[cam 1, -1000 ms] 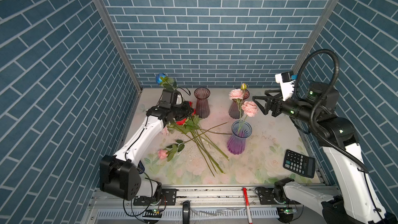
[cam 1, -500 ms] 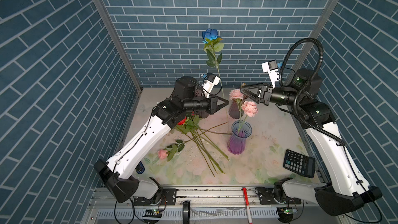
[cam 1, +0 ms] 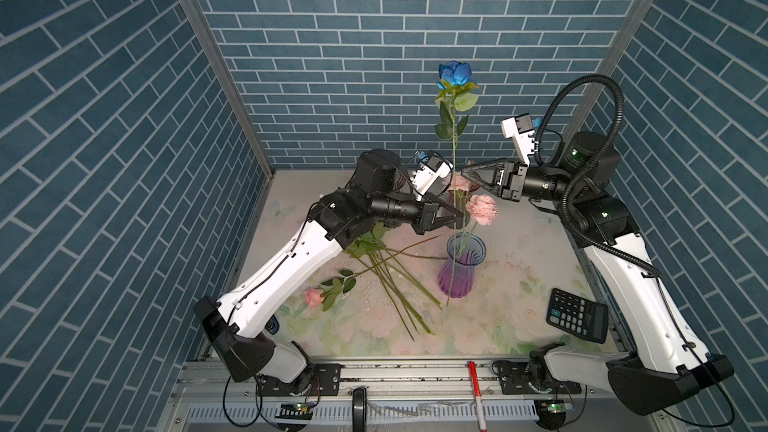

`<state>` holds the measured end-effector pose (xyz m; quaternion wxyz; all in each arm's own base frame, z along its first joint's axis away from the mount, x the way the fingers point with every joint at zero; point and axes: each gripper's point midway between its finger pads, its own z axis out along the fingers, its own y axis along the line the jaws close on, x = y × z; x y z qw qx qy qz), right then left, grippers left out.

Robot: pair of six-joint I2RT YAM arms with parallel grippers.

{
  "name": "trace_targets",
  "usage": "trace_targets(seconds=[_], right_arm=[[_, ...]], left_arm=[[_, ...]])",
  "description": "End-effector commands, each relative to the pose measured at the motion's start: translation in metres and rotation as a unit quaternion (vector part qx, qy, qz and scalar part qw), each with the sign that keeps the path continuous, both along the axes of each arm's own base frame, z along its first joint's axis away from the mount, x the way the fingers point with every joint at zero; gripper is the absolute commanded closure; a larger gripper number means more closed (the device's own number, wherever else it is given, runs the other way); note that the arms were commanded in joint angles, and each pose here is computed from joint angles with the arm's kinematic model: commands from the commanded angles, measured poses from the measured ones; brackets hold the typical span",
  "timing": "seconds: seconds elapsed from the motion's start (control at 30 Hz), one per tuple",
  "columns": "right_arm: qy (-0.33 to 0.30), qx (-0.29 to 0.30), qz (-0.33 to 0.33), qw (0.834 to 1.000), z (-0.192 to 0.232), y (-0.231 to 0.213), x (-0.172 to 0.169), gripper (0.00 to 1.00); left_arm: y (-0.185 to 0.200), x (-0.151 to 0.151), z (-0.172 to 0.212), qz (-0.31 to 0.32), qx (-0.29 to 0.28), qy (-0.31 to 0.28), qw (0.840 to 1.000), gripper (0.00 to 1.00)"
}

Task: Arrange the flowers into the vase
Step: 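Raise the blue rose toward the right gripper while the right gripper approaches, then close the right gripper on the blue rose stem below the left gripper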

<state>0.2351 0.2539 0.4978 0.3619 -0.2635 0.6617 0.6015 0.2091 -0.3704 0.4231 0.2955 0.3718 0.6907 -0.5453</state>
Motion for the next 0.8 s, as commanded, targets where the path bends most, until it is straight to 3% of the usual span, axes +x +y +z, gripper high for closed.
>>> trace_targets(seconds=[0.0, 0.13, 0.33, 0.77], right_arm=[[0.014, 0.001, 0.016, 1.0, -0.004, 0.005, -0.002, 0.8], [0.019, 0.0, 0.047, 0.999, -0.007, 0.013, -0.012, 0.73], [0.022, -0.002, 0.062, 0.998, -0.011, 0.021, -0.018, 0.76], [-0.025, -0.036, 0.016, 0.999, -0.014, 0.008, -0.023, 0.68]], left_arm=[[0.003, -0.013, 0.014, -0.016, -0.008, -0.024, 1.0, 1.0], [0.002, -0.014, 0.014, -0.018, -0.004, -0.024, 1.0, 1.0], [0.0, -0.014, 0.015, -0.017, -0.005, -0.026, 1.0, 1.0], [0.006, -0.014, 0.012, -0.006, 0.005, -0.035, 0.999, 1.0]])
